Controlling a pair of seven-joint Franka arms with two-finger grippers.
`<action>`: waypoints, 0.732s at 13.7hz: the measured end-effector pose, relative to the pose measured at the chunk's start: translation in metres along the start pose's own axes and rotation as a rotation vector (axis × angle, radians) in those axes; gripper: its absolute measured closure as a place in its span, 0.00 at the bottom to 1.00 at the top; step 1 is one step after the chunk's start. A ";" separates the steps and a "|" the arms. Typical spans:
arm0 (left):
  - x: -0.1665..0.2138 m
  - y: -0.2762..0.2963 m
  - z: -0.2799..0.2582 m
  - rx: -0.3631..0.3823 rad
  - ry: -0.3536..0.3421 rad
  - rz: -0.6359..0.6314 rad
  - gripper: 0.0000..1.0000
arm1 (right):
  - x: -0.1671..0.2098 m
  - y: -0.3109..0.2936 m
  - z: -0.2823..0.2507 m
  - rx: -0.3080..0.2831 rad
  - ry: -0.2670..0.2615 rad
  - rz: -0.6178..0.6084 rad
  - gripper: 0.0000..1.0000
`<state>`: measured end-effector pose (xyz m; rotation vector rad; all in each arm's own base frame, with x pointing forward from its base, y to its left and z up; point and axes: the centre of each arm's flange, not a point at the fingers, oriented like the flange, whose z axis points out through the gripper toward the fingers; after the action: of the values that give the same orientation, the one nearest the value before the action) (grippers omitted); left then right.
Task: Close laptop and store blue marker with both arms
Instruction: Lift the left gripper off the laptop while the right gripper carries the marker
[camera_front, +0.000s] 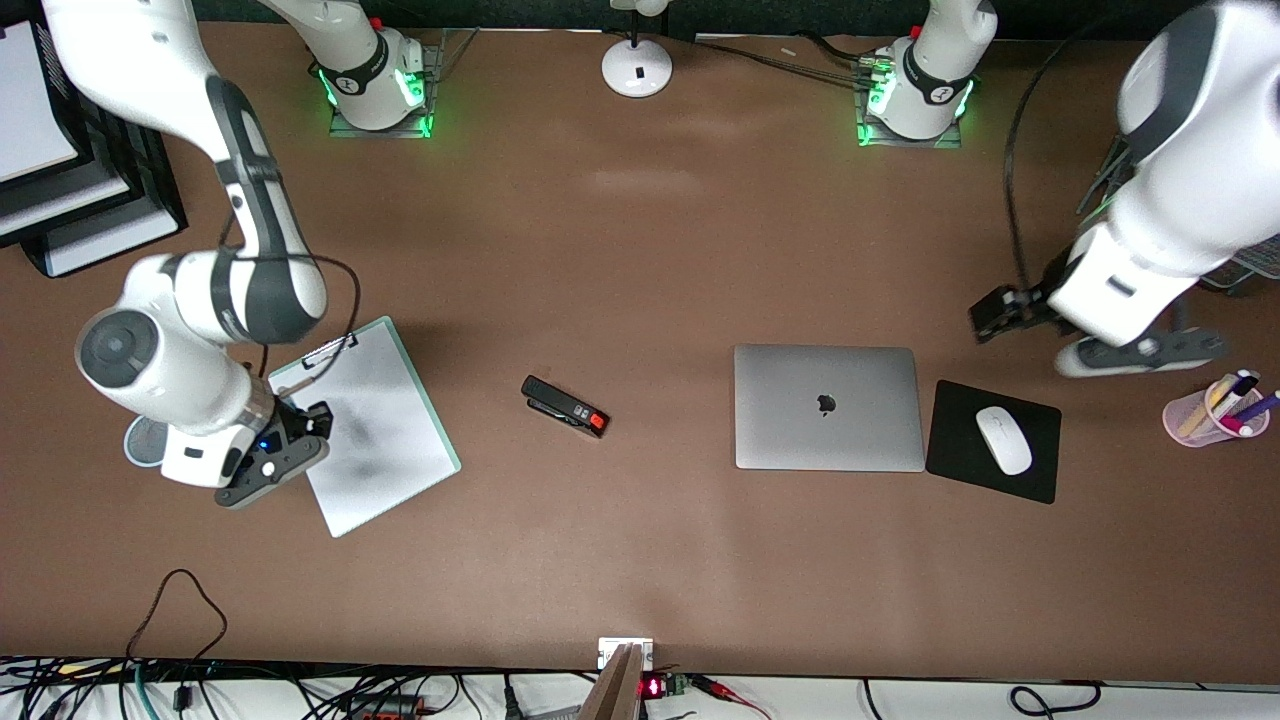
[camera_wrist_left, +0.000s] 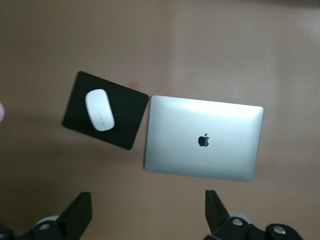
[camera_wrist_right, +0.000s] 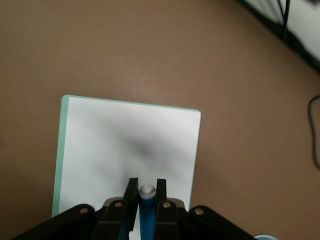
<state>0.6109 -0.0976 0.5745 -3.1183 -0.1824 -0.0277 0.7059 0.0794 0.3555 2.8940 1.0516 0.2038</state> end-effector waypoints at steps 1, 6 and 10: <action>-0.001 -0.002 -0.009 0.001 -0.002 -0.002 0.00 | 0.001 0.002 -0.017 -0.007 0.025 -0.058 0.82; -0.010 -0.007 -0.028 0.015 -0.040 -0.007 0.00 | -0.020 0.033 -0.082 -0.031 0.120 -0.320 0.82; -0.030 -0.031 -0.068 0.025 -0.010 -0.005 0.00 | -0.069 0.082 -0.088 0.078 0.232 -0.469 0.82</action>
<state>0.5768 -0.0715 0.6425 -3.0940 -0.1890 -0.0099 0.6928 -0.0276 0.4436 2.6304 1.7707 0.4859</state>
